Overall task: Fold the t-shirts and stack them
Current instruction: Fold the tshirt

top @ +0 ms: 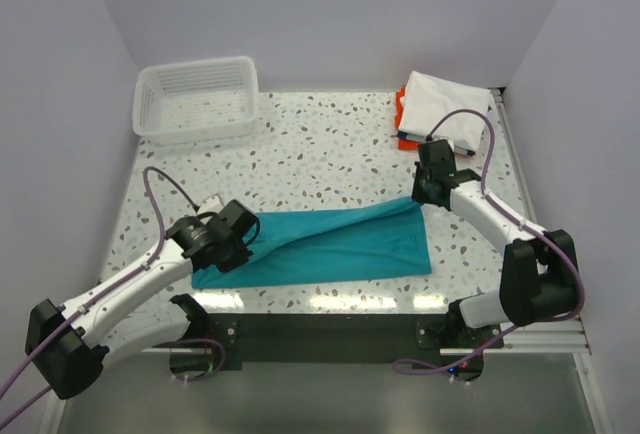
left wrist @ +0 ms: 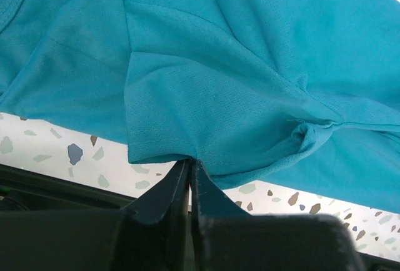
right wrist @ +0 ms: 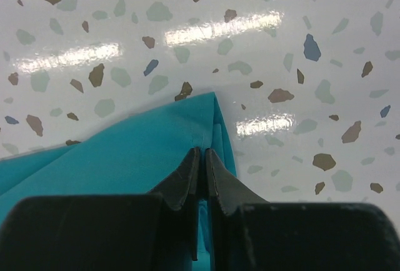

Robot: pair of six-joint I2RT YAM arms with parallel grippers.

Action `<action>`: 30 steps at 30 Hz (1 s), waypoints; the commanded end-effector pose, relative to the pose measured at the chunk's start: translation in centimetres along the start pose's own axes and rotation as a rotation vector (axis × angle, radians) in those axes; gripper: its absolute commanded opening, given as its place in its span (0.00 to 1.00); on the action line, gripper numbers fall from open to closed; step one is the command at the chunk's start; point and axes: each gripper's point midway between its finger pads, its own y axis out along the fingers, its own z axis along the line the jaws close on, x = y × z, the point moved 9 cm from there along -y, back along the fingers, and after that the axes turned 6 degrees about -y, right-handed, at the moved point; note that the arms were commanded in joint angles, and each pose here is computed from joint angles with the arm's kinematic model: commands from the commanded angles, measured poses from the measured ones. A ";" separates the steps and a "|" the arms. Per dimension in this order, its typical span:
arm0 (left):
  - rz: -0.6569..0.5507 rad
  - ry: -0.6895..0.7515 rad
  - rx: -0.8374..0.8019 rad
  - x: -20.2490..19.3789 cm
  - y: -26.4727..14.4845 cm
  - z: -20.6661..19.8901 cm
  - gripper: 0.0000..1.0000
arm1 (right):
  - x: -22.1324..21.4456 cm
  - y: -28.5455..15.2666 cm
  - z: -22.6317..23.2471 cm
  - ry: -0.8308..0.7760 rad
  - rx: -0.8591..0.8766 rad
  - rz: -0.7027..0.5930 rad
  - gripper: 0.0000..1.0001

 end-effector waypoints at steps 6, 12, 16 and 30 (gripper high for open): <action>0.022 0.057 -0.071 -0.6 -0.7 1.5 0.43 | -2.1 -0.7 -1.9 0.024 -0.148 0.033 0.19; 0.011 0.115 -0.073 -0.3 -0.8 1.0 0.76 | -3.6 -2.7 -2.5 0.045 -0.122 0.033 0.99; -0.015 0.118 -0.128 0.6 -1.1 -1.3 0.97 | -2.8 -4.6 -2.1 0.030 -0.016 -0.013 0.99; 0.040 0.080 -0.142 4.0 7.6 -4.6 1.00 | -2.8 -2.4 6.5 -0.179 0.585 0.063 0.99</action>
